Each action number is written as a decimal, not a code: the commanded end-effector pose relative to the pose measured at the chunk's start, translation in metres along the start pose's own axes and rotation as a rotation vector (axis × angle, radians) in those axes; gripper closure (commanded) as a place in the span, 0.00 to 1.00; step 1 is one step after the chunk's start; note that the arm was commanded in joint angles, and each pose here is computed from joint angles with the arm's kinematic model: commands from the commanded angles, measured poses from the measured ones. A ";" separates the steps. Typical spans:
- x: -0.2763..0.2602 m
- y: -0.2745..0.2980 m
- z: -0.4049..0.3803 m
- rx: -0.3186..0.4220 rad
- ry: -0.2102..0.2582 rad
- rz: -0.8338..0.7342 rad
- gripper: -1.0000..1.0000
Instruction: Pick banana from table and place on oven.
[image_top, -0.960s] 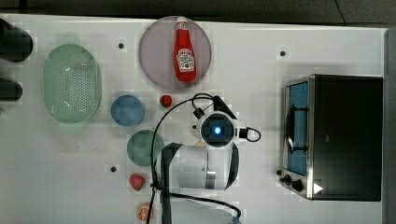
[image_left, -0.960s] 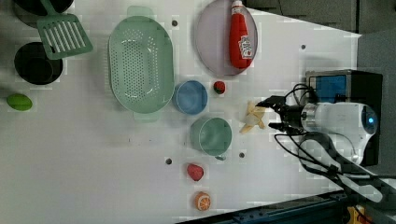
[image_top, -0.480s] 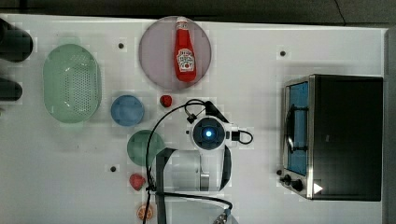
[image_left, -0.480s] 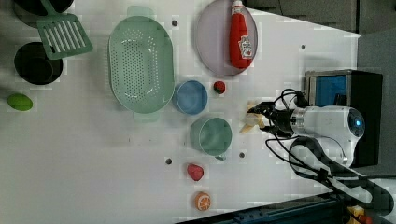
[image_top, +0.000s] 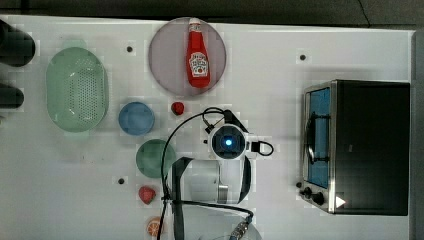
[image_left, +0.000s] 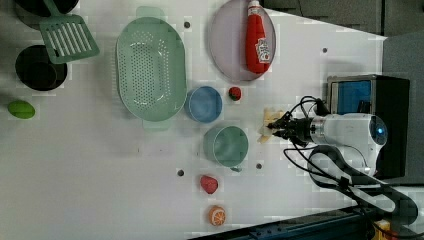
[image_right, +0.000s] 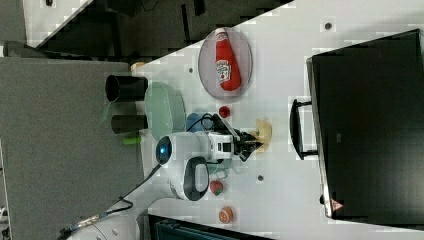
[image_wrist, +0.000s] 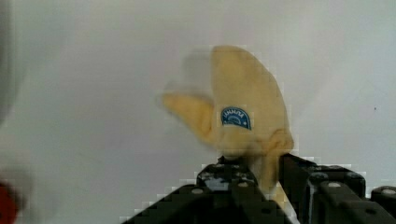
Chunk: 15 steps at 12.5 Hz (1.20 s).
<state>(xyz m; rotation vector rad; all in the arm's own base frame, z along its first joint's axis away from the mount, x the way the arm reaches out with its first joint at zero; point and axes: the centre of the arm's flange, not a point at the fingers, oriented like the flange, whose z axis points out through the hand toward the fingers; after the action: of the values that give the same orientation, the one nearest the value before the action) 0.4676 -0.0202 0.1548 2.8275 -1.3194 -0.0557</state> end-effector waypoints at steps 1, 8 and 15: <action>0.009 -0.016 -0.036 0.071 0.066 0.036 0.79; 0.013 -0.023 -0.253 0.080 0.080 0.033 0.79; 0.024 0.004 -0.432 0.026 0.027 0.082 0.79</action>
<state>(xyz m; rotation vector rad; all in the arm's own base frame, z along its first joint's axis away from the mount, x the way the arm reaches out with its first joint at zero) 0.4948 -0.0333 0.6160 2.8386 -1.3658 0.1545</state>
